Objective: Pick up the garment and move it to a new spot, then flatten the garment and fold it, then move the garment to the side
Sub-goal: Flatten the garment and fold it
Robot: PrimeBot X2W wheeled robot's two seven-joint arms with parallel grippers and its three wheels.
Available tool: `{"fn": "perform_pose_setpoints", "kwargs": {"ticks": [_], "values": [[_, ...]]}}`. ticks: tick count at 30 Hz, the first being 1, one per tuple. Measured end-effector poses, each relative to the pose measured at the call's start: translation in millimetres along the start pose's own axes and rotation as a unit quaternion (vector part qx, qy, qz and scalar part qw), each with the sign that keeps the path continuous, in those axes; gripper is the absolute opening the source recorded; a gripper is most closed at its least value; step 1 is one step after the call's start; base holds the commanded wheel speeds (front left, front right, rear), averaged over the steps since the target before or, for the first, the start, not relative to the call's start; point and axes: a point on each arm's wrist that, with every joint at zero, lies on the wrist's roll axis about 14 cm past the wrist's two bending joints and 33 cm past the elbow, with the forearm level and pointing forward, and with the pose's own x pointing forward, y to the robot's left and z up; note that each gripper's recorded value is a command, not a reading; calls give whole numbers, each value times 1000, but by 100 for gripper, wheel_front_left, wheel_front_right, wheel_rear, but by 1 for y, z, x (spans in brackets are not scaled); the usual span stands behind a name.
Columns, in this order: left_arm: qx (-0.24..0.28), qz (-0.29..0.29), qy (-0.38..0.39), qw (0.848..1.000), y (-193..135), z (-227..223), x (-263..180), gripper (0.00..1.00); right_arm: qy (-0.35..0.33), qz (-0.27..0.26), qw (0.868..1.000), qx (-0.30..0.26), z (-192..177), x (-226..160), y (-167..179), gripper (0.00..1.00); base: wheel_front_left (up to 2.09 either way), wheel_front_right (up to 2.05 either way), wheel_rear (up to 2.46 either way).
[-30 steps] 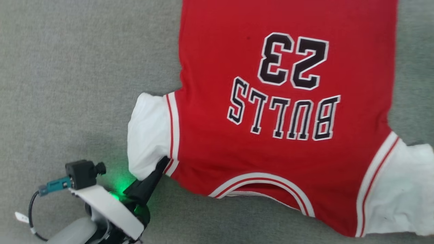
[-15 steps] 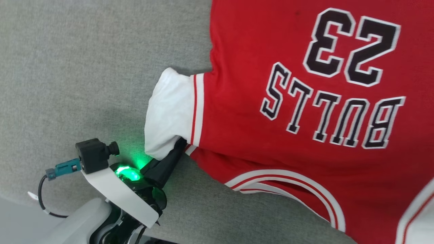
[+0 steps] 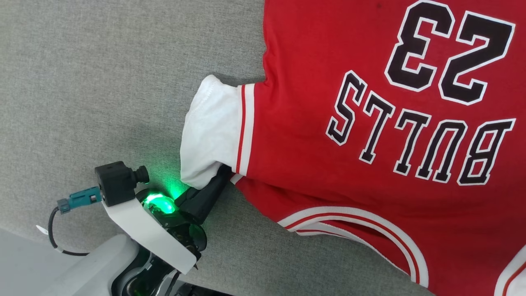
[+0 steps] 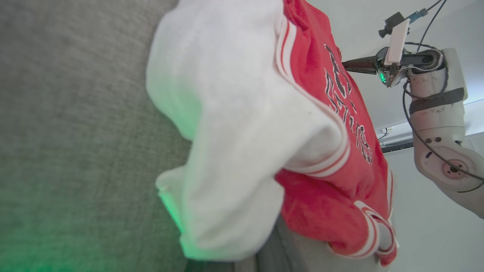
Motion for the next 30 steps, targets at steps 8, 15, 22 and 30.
{"fn": "perform_pose_setpoints", "kwargs": {"ticks": [8, 15, 22, 30], "values": [[11, -4, -16, 1000, -5, 10, -3, 0, -30, 6, 1000, 1, 1, -21, -4, 0, 0, 0, 0], [22, -10, -41, 999, -14, 24, -12, 0, -93, 11, 995, -19, -4, -72, -14, 0, 0, 0, 0], [34, -19, -48, 998, -22, 27, -23, 0, -88, -3, 995, -49, -66, -122, -37, 0, 0, 0, 0], [38, -28, -55, 997, -30, 29, -33, 0, 46, 48, 996, -52, -209, -149, -8, 0, 0, 0, 0]]}}
